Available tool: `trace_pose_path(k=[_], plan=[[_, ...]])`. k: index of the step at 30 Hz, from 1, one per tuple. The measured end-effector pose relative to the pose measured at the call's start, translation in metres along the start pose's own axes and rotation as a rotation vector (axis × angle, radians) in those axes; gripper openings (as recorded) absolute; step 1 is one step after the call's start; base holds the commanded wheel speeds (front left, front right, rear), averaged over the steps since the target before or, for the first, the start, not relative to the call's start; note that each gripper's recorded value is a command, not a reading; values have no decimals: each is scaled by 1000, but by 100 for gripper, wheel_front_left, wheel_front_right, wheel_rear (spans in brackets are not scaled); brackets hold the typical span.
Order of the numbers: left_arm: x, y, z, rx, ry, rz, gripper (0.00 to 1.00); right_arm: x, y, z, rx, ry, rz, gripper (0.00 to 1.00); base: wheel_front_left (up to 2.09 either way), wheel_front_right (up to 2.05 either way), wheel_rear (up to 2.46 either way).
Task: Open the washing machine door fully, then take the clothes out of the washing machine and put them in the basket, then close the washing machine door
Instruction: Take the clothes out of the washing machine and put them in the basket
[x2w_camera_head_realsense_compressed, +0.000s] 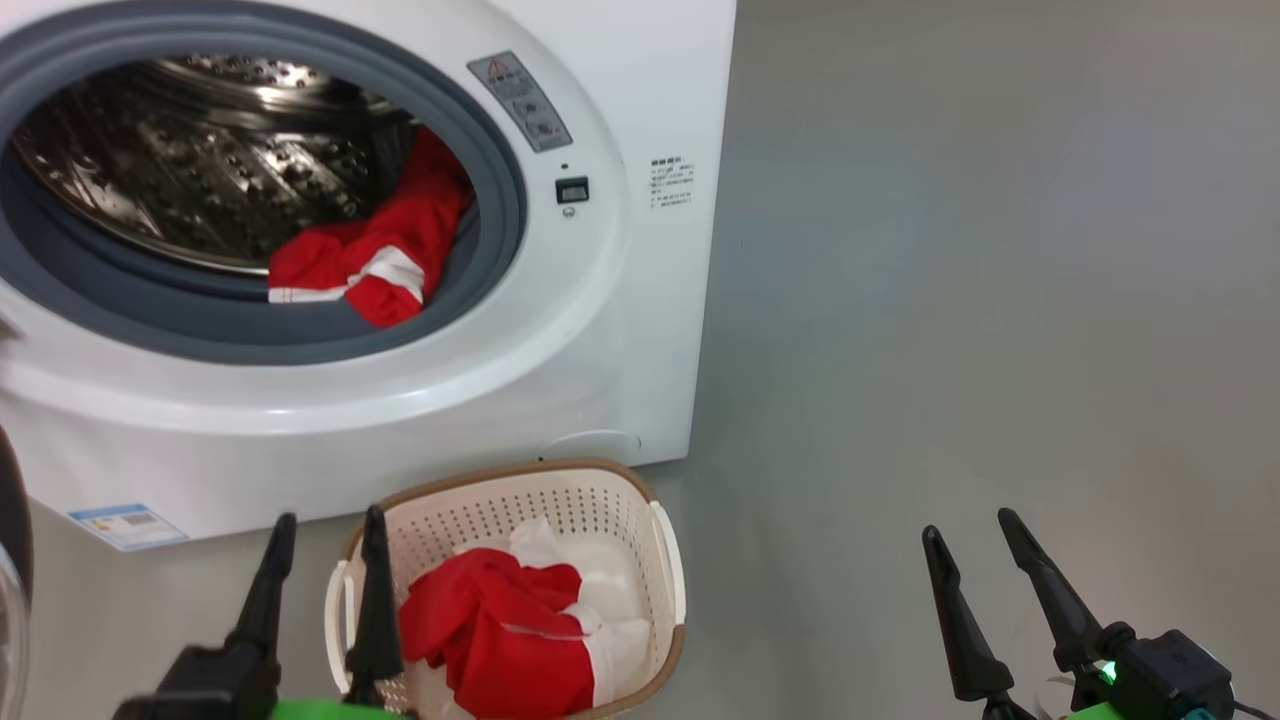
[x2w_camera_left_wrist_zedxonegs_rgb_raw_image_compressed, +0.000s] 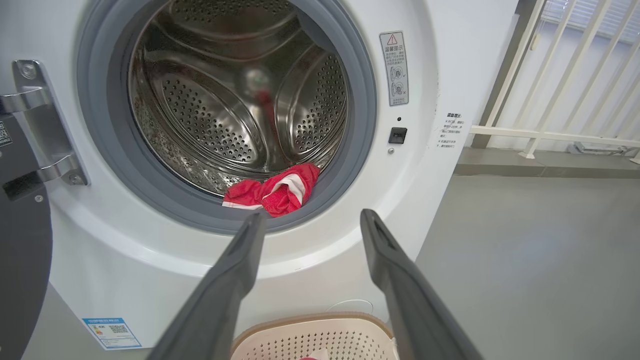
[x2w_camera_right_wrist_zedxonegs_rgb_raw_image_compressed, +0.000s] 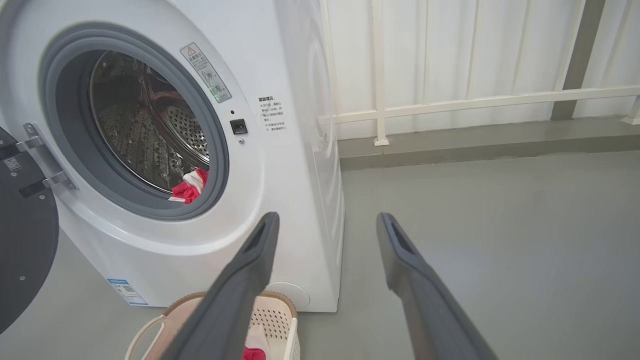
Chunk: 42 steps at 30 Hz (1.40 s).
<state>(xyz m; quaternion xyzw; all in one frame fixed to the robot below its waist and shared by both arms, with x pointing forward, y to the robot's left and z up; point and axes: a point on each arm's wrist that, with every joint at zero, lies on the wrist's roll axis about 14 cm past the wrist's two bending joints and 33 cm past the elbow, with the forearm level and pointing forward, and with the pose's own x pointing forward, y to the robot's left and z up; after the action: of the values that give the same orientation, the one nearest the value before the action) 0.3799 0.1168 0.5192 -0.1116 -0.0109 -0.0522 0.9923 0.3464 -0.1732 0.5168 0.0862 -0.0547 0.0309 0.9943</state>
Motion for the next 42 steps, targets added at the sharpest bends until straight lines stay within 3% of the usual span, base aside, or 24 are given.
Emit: trace_pose_path(k=[36, 42], plan=[[166, 4, -68, 12, 69, -92, 100, 45, -16, -64, -3, 155, -26, 100, 0, 0, 0], [194, 11, -83, -41, 99, -73, 100, 46, -15, -81, -9, 201, -20, 100, 0, 0, 0]])
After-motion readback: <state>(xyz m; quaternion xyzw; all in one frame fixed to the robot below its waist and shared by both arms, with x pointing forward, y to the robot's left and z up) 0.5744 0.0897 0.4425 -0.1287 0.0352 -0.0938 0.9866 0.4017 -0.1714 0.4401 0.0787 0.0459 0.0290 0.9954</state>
